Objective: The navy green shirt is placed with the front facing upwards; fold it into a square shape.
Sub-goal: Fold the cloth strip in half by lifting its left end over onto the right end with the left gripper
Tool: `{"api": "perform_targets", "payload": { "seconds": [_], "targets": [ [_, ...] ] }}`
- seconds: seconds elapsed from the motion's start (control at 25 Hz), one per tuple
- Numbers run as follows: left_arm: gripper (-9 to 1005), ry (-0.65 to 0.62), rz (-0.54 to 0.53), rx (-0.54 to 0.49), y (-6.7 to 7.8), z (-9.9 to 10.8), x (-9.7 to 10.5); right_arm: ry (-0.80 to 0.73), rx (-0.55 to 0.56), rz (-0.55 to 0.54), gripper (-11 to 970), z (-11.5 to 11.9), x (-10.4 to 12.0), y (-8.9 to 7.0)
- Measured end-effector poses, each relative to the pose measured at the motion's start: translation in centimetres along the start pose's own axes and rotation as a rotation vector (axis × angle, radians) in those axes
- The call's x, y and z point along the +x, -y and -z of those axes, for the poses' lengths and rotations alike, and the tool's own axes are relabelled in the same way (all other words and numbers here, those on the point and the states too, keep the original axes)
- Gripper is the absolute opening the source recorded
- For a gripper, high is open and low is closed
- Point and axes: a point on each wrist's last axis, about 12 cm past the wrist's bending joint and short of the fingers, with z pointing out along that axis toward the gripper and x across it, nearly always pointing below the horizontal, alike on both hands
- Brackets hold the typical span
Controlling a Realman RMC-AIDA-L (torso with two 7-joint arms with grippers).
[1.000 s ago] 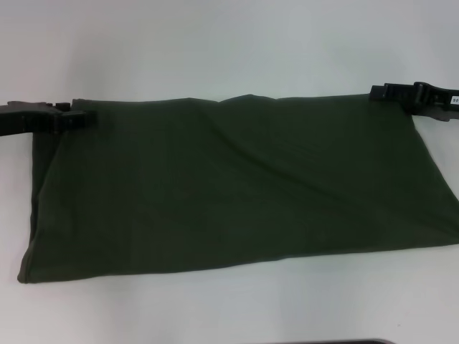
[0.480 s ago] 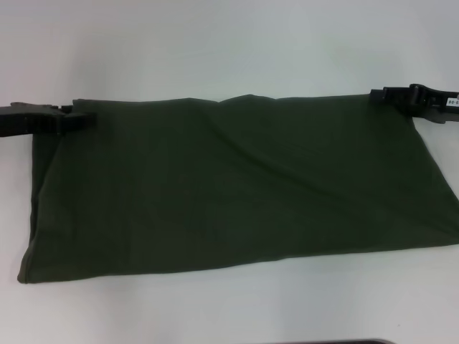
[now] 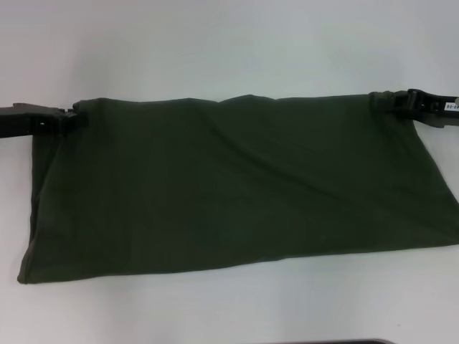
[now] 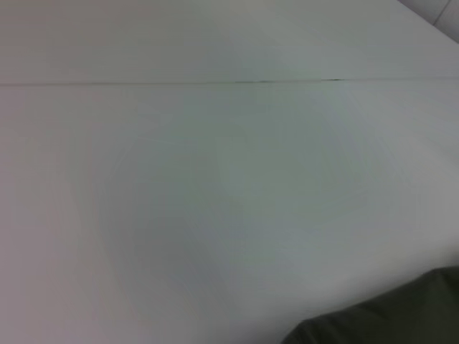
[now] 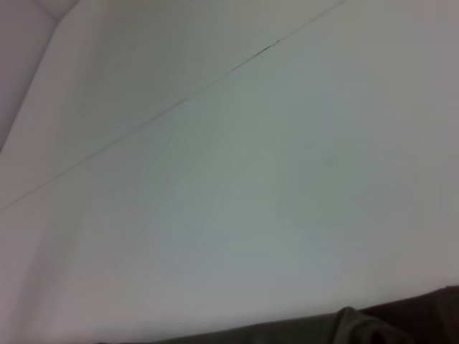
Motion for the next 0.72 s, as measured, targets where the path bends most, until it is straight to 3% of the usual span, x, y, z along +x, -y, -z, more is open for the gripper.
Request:
{"api": "perform_targets", "payload": {
  "seconds": [0.08, 0.44, 0.72],
  "targets": [
    [34, -0.002, -0.001, 0.001, 0.02, -0.02, 0.03, 0.001, 0.002, 0.0, 218, 0.03, 0.02, 0.05],
    [34, -0.003, 0.001, -0.002, -0.07, 0.08, 0.16, 0.014, 0.024, 0.0, 34, 0.02, -0.01, 0.34],
    [38, -0.004, 0.006, -0.036, -0.6, 0.25, 0.33, 0.023, 0.042, -0.006, 35, -0.12, 0.13, 0.57]
  ]
}}
